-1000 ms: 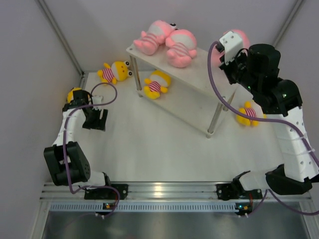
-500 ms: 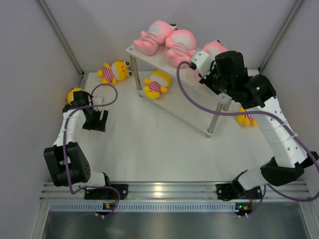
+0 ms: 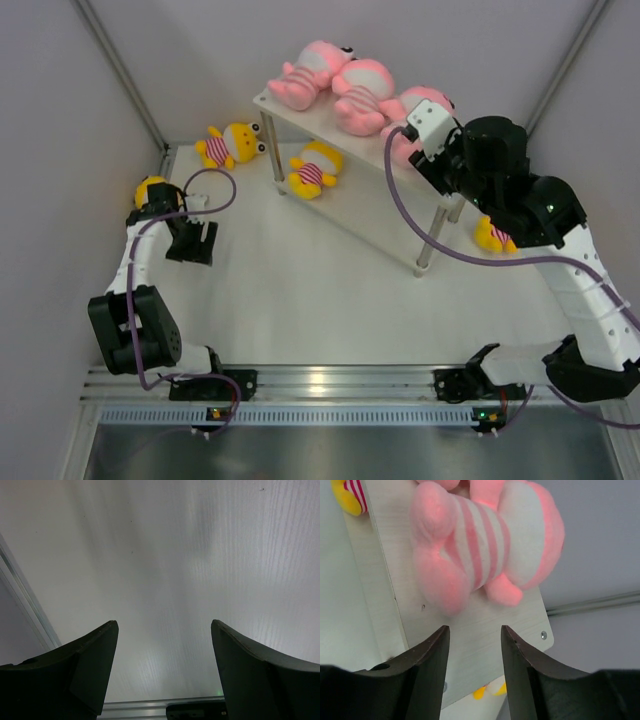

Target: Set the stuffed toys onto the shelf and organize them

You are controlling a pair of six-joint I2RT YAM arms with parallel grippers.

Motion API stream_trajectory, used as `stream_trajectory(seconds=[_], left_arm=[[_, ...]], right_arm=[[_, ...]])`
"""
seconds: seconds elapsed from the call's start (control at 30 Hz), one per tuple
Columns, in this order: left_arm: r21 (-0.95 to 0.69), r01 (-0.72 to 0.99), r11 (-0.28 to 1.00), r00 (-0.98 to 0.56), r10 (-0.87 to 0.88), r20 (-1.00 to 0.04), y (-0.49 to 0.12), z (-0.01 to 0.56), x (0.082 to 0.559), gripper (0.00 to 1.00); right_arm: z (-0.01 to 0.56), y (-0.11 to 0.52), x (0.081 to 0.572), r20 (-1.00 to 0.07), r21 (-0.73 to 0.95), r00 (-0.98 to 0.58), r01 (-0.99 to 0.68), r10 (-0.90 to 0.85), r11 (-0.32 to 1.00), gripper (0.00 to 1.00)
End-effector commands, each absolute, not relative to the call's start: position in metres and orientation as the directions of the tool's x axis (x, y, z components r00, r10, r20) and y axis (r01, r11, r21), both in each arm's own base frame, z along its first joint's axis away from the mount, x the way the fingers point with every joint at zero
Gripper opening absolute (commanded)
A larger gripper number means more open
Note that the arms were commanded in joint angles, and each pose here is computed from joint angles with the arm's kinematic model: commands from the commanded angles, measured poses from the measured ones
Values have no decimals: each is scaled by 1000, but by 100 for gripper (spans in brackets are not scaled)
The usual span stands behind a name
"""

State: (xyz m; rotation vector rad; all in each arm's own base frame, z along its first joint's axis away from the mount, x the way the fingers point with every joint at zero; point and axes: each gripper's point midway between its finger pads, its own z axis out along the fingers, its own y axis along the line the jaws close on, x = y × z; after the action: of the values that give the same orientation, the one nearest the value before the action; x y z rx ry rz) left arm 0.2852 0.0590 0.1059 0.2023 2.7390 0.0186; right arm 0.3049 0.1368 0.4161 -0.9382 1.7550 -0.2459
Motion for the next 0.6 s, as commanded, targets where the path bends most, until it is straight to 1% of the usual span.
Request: stream_trajectory(seconds=[0.0, 0.07, 0.13, 0.17, 0.23, 0.33, 0.37, 0.4, 0.5, 0.57], left_arm=[[49, 148, 988, -887, 154, -436, 58, 116, 290, 81], [49, 150, 988, -886, 156, -437, 58, 116, 289, 81], [52, 154, 987, -883, 160, -440, 58, 117, 289, 81], [51, 152, 987, -884, 159, -439, 59, 117, 289, 81], [46, 149, 988, -885, 154, -440, 58, 117, 290, 81], [35, 149, 988, -882, 149, -447, 56, 118, 290, 81], [34, 149, 988, -881, 149, -450, 55, 118, 290, 81], [39, 149, 988, -879, 151, -453, 56, 120, 289, 81], [45, 154, 987, -879, 158, -450, 56, 118, 286, 81], [51, 152, 987, -880, 158, -448, 57, 118, 285, 81]], right_arm=[[468, 144, 292, -860, -479, 32, -400, -510, 782, 46], [481, 148, 290, -885, -452, 87, -398, -457, 799, 54], [495, 157, 290, -905, -423, 141, -405, -402, 810, 56], [509, 163, 288, -913, -408, 174, -422, -370, 810, 56], [513, 180, 304, -920, -391, 171, -442, -352, 807, 55], [531, 210, 325, -917, -398, 225, -481, -328, 781, 55], [546, 218, 328, -916, -398, 262, -486, -304, 778, 55], [535, 236, 344, -917, -398, 248, -514, -312, 760, 56], [529, 274, 367, -922, -386, 268, -582, -280, 716, 56], [524, 285, 382, -927, -373, 265, -579, -266, 725, 55]])
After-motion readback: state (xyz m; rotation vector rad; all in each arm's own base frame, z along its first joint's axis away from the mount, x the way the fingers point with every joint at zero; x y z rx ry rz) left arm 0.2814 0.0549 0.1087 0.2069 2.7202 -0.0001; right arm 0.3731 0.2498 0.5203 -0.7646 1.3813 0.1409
